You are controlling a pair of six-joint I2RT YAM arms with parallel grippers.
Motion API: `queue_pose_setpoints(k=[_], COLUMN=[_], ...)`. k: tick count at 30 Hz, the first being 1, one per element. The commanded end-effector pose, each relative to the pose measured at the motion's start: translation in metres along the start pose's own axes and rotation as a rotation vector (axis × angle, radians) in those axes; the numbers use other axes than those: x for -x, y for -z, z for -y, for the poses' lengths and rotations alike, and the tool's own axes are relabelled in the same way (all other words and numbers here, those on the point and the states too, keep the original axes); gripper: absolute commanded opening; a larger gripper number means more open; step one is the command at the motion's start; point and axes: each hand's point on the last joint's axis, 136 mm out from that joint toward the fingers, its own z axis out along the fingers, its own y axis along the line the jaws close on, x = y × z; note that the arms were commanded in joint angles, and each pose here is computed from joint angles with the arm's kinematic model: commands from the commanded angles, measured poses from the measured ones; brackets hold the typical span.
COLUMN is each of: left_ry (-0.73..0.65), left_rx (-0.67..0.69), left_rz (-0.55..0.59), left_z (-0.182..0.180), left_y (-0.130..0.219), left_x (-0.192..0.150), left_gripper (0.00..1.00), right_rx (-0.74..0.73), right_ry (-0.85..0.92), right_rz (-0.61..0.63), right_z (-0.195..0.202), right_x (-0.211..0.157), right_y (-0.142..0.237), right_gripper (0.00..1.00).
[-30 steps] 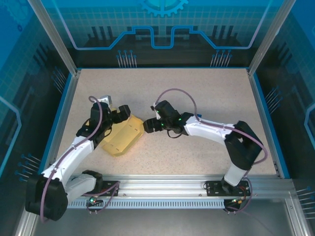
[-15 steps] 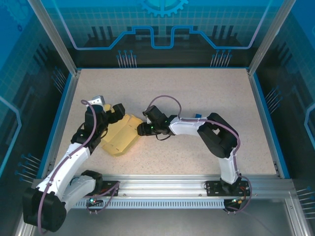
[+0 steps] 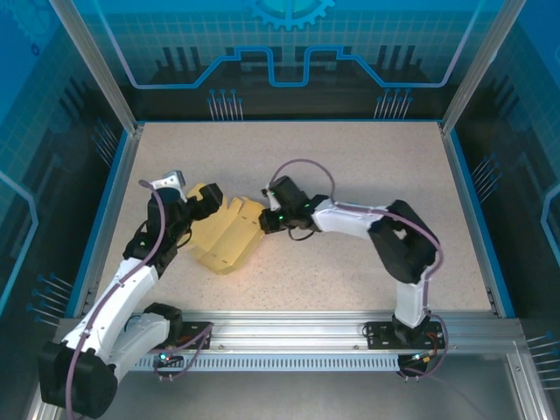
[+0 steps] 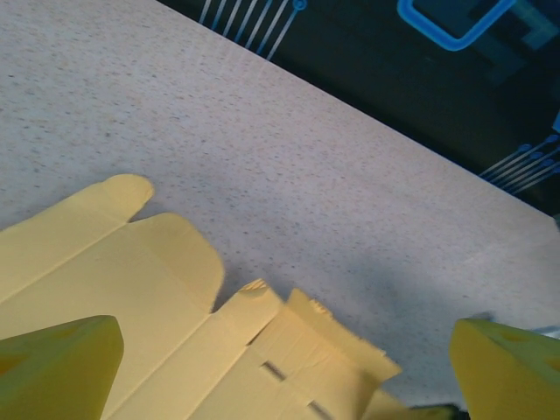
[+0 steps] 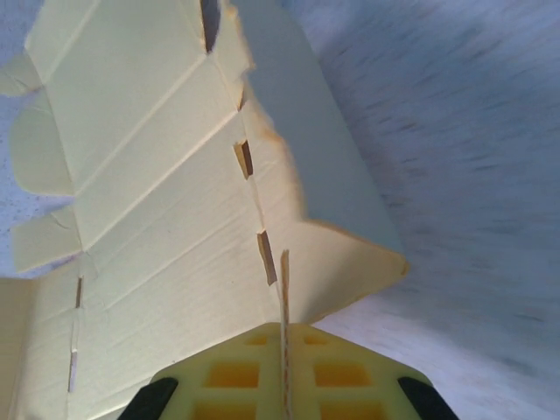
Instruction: Fold the paper box
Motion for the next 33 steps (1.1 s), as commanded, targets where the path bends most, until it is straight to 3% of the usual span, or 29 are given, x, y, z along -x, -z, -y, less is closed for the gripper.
queue_pose_setpoints(k=[1, 7, 13, 22, 28, 33], left_ry=[0.039, -0.019, -0.228, -0.605, -0.923, -1.129], left_rx=[-0.109, -0.220, -0.333, -0.547, -0.702, -0.746], left_rz=[-0.012, -0.046, -0.087, -0.050, -0.010, 0.013], left_z=[0.022, 0.056, 0.099, 0.140, 0.163, 0.176], left_y=[0.004, -0.006, -0.015, -0.022, -0.029, -0.040], left_x=[0.002, -0.009, -0.028, -0.047, -0.061, -0.060], left_gripper=[0.96, 0.94, 0.91, 0.85, 0.88, 0.91], right_rx=[-0.033, 0.010, 0.036, 0.108, 0.188, 0.210], right_ry=[0.127, 0.155, 0.221, 0.280, 0.329, 0.375], right_rz=[-0.004, -0.003, 0.087, 0.100, 0.111, 0.097], right_z=[0.025, 0.069, 0.074, 0.077, 0.064, 0.060], right_x=[0.005, -0.001, 0.014, 0.026, 0.038, 0.040], right_y=[0.054, 0.118, 0.161, 0.189, 0.197, 0.199], right_gripper=[0.06, 0.06, 0.06, 0.05, 0.04, 0.05])
